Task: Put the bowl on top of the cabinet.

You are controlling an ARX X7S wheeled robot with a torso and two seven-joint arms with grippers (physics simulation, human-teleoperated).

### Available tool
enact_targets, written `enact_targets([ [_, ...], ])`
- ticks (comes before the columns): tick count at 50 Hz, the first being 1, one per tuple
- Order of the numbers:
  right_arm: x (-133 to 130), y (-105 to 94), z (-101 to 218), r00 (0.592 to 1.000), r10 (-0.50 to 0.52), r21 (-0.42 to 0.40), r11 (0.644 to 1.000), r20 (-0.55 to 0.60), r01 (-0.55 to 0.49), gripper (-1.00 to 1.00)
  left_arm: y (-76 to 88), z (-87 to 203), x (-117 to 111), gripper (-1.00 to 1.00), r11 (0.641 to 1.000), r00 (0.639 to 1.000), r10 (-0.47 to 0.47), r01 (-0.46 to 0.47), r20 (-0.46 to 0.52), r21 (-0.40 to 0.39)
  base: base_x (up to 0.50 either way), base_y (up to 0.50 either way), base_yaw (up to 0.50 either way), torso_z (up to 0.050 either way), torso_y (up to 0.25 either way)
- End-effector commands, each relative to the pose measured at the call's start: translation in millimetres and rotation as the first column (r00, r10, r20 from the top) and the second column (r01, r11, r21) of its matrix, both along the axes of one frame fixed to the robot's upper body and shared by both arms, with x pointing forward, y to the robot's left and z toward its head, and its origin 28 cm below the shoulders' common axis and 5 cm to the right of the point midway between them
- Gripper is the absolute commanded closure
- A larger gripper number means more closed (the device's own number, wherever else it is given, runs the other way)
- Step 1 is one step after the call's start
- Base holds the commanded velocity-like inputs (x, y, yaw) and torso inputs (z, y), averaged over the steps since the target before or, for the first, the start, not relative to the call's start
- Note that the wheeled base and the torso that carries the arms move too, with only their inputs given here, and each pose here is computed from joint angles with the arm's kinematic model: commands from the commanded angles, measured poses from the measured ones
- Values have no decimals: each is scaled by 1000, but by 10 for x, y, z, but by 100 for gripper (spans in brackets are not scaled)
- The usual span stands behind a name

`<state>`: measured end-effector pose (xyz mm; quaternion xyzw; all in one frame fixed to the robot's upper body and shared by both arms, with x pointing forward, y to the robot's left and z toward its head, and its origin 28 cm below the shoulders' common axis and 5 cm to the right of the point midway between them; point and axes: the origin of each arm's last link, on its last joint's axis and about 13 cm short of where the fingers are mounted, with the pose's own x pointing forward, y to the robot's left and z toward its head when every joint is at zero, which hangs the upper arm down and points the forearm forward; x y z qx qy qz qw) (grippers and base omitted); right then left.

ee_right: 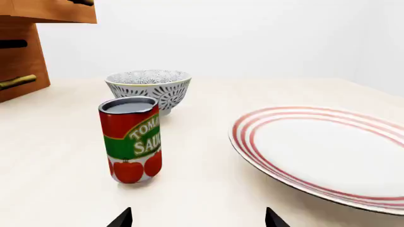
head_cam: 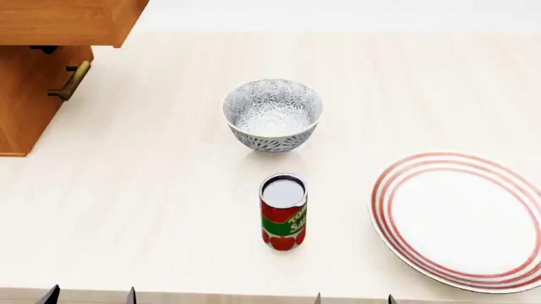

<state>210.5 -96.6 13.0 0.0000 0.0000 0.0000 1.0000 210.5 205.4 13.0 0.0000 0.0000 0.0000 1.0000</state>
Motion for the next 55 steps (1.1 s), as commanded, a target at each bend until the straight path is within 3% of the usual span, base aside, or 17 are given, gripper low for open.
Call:
enact_targets([
  [1,-16,-2,3,1000,-9,-17,1000,13,9,-100,7,6,2,-100,1000,1000,9,-9,8,-12,0,0,0,0,0],
  [11,-50,-13,1,998,-15,9,1000,63,14,-100,12,-7,-3,-100,1000,1000,-4,5,13,-21,0,0,0,0,0],
  [15,-23,-1,-12,999,-10,-41,999,36,11,-100,14,-10,-8,-100,1000,1000,-3,3,12,-20,0,0,0,0,0],
  [16,-24,2,-3,999,-16,-79,997,35,18,-100,7,-11,-11,-100,1000,1000,-6,6,9,-19,0,500,0,0,0],
  [55,-15,12,-8,998,48,-79,996,36,-45,-100,-30,-12,-33,-100,999,999,-44,44,10,15,0,500,0,0,0],
])
